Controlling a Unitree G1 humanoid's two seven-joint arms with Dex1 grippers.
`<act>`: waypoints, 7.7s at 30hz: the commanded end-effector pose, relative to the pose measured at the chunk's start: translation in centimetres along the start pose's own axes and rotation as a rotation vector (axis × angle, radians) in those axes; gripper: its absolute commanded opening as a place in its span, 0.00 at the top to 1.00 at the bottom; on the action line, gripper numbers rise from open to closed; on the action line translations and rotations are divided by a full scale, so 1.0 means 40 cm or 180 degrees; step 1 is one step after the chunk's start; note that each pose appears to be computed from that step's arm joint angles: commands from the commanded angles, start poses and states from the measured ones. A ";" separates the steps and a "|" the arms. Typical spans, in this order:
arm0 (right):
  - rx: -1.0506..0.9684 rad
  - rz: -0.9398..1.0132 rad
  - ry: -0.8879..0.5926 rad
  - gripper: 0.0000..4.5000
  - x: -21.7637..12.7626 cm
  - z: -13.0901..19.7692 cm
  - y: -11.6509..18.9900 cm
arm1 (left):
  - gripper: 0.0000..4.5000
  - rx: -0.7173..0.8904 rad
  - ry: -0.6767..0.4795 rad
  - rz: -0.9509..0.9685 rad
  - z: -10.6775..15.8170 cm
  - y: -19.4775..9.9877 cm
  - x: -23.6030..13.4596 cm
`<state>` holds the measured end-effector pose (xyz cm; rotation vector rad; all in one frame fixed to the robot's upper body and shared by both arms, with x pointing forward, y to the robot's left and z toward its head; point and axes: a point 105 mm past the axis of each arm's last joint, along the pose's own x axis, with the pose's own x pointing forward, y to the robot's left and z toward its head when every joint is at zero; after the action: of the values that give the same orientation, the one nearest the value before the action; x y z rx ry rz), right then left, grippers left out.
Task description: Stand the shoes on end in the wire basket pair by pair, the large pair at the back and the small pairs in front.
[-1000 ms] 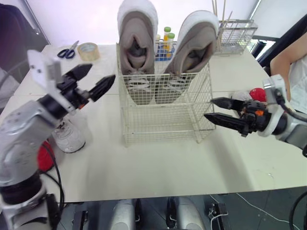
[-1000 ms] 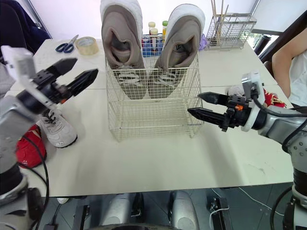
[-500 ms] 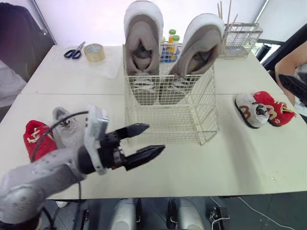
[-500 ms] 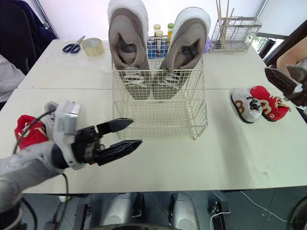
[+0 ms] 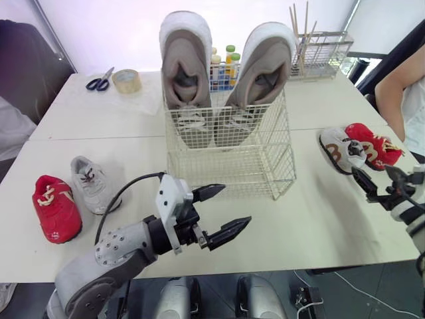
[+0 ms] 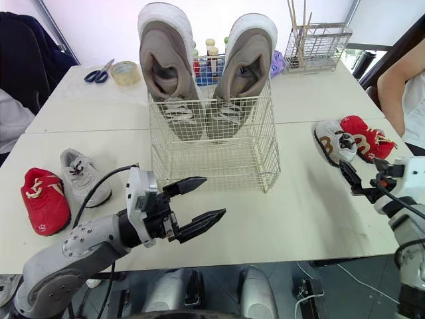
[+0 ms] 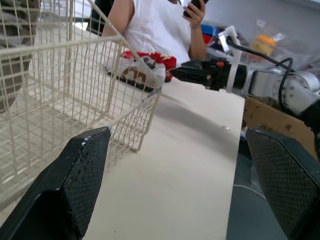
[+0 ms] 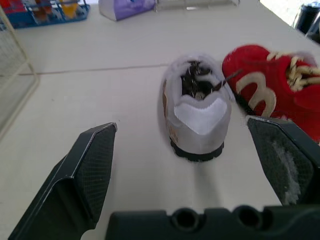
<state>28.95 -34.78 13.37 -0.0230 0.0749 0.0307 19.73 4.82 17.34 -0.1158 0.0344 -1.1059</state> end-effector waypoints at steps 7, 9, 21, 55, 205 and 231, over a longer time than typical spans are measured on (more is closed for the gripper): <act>0.0046 -0.0221 -0.0169 0.00 0.120 -0.025 -0.049 | 0.01 0.0226 0.0018 0.0020 0.023 0.001 -0.021; 0.0063 -0.0212 -0.0173 0.00 0.144 -0.028 -0.047 | 0.01 0.0216 0.0025 0.0040 0.023 0.003 -0.026; 0.0093 -0.0095 -0.0086 0.71 0.223 -0.064 -0.002 | 0.00 0.0240 0.0130 0.0160 0.026 0.000 -0.053; -0.3504 0.5630 -0.2059 0.85 -0.231 0.680 0.645 | 0.00 -0.0550 0.0052 0.0039 0.354 0.120 -0.343; -0.0455 0.4059 -0.1234 0.24 0.159 0.402 0.445 | 0.11 0.0010 0.0114 0.0269 0.152 0.075 -0.111; -0.0525 0.3574 -0.0973 0.24 0.047 0.422 0.365 | 0.11 -0.0055 0.0175 0.0191 0.164 0.108 -0.128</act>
<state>32.24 -18.53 27.47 -0.0797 -0.1656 1.2092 21.99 11.64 22.18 -0.1027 0.1350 -1.0431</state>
